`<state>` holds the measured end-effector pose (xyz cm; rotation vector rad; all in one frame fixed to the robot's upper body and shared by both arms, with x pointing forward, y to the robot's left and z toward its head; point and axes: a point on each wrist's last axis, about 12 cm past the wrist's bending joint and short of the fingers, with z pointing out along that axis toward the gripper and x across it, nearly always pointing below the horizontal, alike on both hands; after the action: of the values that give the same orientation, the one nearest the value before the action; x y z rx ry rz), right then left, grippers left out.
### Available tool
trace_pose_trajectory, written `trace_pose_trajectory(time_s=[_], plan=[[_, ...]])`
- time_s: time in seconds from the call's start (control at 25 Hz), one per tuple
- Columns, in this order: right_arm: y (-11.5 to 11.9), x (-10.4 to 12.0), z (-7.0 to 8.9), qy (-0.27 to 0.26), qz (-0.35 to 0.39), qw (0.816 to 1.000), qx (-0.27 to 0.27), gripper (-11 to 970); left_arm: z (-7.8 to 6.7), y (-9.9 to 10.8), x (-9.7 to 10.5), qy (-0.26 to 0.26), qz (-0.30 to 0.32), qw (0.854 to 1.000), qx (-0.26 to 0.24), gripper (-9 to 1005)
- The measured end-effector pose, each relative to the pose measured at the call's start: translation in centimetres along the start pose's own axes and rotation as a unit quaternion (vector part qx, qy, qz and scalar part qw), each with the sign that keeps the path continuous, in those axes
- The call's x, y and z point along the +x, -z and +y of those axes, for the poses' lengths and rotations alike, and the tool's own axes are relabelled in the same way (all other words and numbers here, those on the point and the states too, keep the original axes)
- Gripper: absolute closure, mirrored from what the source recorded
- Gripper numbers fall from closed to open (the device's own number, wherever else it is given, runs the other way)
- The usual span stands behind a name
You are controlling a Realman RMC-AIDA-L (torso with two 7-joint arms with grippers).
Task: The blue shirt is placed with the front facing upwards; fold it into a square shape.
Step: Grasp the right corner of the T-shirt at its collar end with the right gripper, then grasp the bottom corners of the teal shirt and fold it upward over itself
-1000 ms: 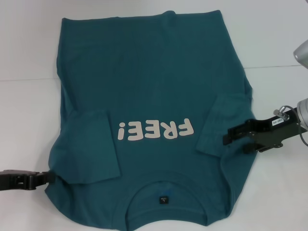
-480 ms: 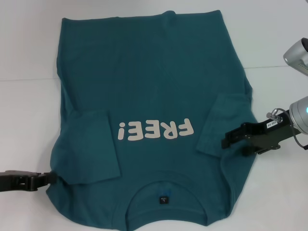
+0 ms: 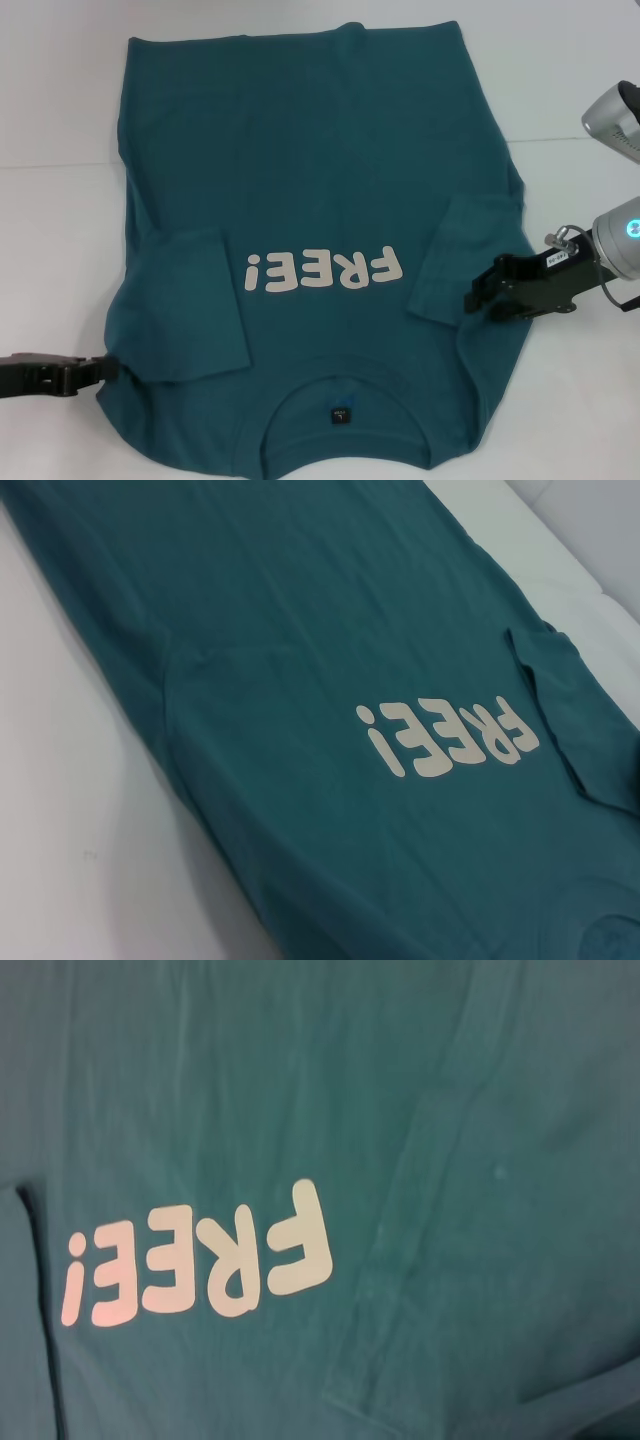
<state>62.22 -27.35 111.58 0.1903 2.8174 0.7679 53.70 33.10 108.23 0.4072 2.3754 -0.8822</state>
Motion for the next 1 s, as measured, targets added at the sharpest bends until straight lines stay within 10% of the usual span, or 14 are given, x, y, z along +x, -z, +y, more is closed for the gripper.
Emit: trace_pose_trajectory(time_s=[0.64, 1.0], plan=[[-0.7, 0.7, 0.1, 0.022, 0.01, 1.0, 0.004, 894, 0.2, 0.3, 0.4, 0.005, -0.009, 1.0, 0.001, 961], [0.5, 0.9, -1.1, 0.006, -0.027, 0.999, -0.029, 904, 0.2, 0.4, 0.5, 0.007, -0.009, 1.0, 0.0, 960]])
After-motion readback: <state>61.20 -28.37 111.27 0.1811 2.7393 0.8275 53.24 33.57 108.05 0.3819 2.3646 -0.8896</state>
